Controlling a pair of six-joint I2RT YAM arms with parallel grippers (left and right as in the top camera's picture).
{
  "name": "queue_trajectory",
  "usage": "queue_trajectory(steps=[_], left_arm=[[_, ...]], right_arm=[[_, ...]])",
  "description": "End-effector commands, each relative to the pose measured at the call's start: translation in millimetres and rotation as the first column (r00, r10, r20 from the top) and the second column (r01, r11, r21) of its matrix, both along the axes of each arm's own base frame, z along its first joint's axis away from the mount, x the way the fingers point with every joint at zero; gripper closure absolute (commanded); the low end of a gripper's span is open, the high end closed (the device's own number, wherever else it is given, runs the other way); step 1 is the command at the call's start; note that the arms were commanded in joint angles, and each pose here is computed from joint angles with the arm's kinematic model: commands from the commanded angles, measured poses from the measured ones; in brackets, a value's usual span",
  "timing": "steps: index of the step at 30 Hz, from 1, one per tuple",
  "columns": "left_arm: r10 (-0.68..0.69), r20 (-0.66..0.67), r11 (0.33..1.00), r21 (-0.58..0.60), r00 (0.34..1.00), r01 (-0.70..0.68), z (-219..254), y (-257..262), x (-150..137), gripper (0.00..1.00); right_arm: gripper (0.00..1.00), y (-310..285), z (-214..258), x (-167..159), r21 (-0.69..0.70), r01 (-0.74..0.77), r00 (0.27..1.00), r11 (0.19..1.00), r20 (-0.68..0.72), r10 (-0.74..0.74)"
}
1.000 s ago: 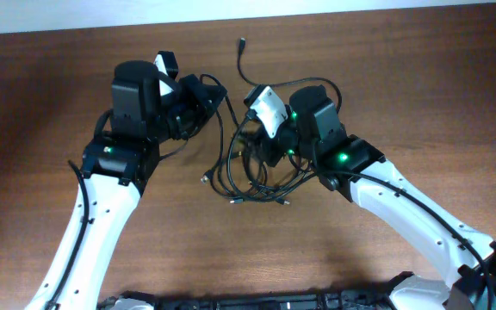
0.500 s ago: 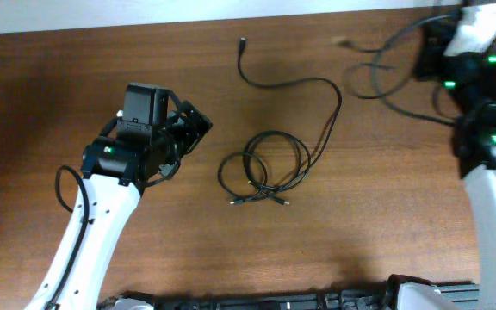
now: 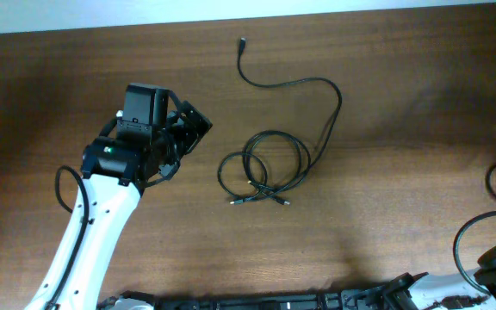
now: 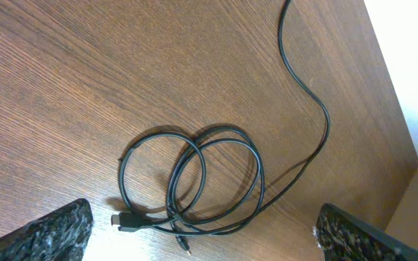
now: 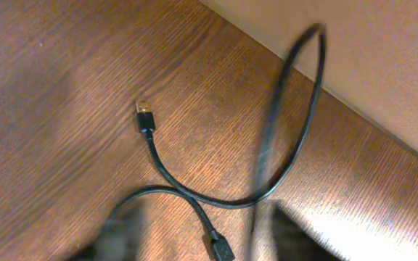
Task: Untangle cables
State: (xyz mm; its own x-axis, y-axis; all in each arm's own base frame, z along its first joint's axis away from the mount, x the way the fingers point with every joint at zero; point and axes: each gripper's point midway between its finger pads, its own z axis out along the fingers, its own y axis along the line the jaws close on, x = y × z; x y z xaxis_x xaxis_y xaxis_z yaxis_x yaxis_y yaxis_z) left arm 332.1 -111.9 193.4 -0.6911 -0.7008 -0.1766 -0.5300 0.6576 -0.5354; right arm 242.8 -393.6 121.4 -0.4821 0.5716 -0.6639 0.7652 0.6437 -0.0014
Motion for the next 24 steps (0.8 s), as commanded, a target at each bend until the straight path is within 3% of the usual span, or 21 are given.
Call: queue_trajectory(steps=[1, 3, 4, 5, 7, 10, 13, 16, 17, 19, 24], left_arm=[[0.0, 0.008, 1.0, 0.011, 1.0, 0.0, 1, 1, 0, 0.01], [0.0, 0.008, 1.0, 0.011, 1.0, 0.0, 1, 1, 0, 0.01], [0.0, 0.008, 1.0, 0.011, 1.0, 0.0, 1, 1, 0, 0.01], [0.0, 0.009, 1.0, 0.011, 1.0, 0.0, 1, 1, 0, 0.01], [0.0, 0.008, 1.0, 0.011, 1.0, 0.0, 1, 1, 0, 0.01], [0.0, 0.008, 1.0, 0.011, 1.0, 0.0, 1, 1, 0, 0.01], [0.0, 0.008, 1.0, 0.011, 1.0, 0.0, 1, 1, 0, 0.01], [0.0, 0.008, 1.0, 0.011, 1.0, 0.0, 1, 1, 0, 0.01], [0.0, 0.008, 1.0, 0.011, 1.0, 0.0, 1, 1, 0, 0.01], [0.0, 0.008, 1.0, 0.011, 1.0, 0.0, 1, 1, 0, 0.01], [0.0, 0.008, 1.0, 0.011, 1.0, 0.0, 1, 1, 0, 0.01]], right_arm=[[0.01, 1, 54, 0, -0.115, 0.0, 0.999, 0.993, 0.053, 0.006], [0.01, 8, 99, -1, -0.19, 0.017, 0.992, 0.982, 0.127, 0.007], [0.01, 25, 134, 4, -0.196, 0.017, 0.969, 0.98, 0.245, 0.032], [0.01, 62, 180, 27, -0.159, -0.08, 0.877, 0.984, 0.457, 0.145], [0.01, 138, 230, 71, -0.104, -0.344, 0.671, 0.933, 0.668, 0.321], [0.01, 269, 237, 135, -0.097, -0.683, 0.474, 0.724, 0.695, 0.541], [0.01, 391, 234, 154, -0.083, -0.873, 0.297, 0.481, 0.693, 0.657], [0.01, 488, 207, 115, 0.129, -0.974, 0.222, 0.186, 0.704, 0.674], [0.01, 503, 198, 101, 0.204, -0.972, 0.23, 0.119, 0.708, 0.668], [0.01, 523, 180, 79, 0.32, -0.946, 0.269, 0.056, 0.676, 0.686], [0.01, 561, 159, 6, 0.378, -0.916, 0.127, -0.133, 0.59, 0.797]])
